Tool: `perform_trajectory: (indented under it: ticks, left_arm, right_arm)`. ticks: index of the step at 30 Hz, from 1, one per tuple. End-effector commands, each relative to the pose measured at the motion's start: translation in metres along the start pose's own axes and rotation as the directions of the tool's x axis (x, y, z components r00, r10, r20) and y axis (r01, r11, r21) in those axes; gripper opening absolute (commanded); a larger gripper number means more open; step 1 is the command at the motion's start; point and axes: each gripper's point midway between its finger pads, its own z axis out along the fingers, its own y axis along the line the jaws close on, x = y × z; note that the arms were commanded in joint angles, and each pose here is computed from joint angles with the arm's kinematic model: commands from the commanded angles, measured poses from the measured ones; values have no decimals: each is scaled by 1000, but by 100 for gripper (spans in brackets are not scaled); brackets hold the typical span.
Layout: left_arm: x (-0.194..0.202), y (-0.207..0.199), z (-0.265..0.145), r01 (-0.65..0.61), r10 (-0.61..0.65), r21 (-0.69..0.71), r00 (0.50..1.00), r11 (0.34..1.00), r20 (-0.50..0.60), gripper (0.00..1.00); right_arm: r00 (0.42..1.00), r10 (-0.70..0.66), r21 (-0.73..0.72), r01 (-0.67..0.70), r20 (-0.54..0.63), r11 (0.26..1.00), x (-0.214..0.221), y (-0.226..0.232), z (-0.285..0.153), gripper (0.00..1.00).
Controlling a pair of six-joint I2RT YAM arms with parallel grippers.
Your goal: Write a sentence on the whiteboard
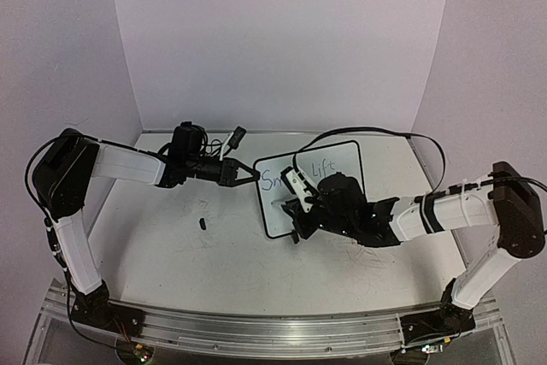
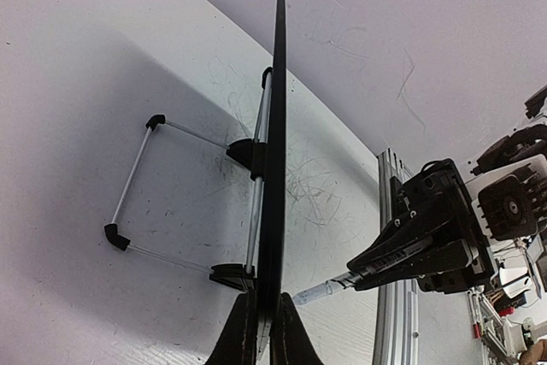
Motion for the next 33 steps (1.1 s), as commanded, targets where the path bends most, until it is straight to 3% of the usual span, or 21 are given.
perform_trajectory:
  ticks: [1, 33]
  left_arm:
    - [-19, -19, -7, -50, 50, 31, 998, 998, 29, 0]
    - [-19, -20, -7, -52, 51, 34, 998, 998, 29, 0]
  right_arm:
    - [998, 21, 4, -21, 62, 1000, -22, 2, 2, 0]
    - [998, 55, -6, -55, -18, 998, 7, 8, 13, 0]
